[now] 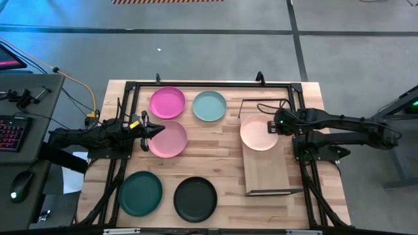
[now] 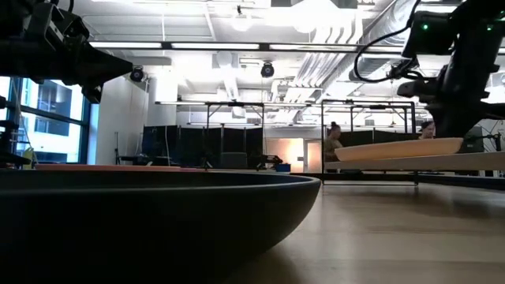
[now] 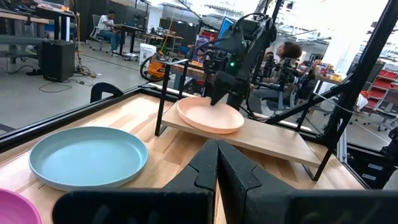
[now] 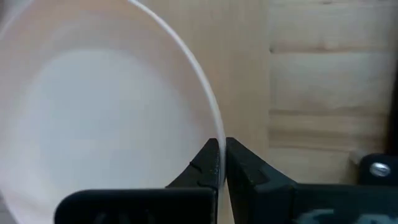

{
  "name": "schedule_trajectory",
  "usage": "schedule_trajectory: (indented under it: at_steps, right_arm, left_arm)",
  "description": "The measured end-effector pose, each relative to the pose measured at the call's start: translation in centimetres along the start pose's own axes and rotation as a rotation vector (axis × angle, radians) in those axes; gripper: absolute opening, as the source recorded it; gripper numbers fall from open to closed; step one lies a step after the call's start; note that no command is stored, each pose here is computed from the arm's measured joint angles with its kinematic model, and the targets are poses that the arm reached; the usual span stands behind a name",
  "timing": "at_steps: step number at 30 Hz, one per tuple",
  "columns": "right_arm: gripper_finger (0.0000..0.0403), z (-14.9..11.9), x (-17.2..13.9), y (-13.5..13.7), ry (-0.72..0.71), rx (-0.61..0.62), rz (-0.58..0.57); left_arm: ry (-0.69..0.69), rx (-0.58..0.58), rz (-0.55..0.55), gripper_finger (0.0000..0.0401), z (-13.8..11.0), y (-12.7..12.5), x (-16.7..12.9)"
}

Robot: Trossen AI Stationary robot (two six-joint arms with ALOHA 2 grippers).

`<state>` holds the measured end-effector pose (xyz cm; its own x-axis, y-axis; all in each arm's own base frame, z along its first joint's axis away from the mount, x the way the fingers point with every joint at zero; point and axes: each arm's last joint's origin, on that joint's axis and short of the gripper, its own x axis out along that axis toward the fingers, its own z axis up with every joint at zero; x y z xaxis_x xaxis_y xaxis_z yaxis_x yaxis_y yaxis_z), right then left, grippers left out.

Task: Place and stack plates onto a shelf
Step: Put the light orange plate on the shelf, then put the light pink plate on the shelf

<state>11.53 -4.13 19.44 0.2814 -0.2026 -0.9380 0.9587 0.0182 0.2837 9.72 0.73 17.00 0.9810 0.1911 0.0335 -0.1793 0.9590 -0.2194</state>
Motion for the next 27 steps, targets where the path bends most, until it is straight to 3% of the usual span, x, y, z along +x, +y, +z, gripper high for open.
schedule_trajectory:
  at_steps: [9, 18, 27]
  right_arm:
    - [0.0, 0.4, 0.2, -0.1, -0.036, 0.03, -0.03]
    - [0.0006, 0.5, -0.2, 0.0, -0.035, -0.016, -0.034]
    - [0.0096, 1.1, -3.0, 0.4, -0.071, -0.086, -0.085]
  left_arm:
    - [0.0, 0.0, 0.0, 0.0, 0.0, 0.0, 0.0]
    - [0.0, 0.0, 0.0, 0.0, 0.0, 0.0, 0.0]
    - [0.0, 0.0, 0.0, 0.0, 0.0, 0.0, 0.0]
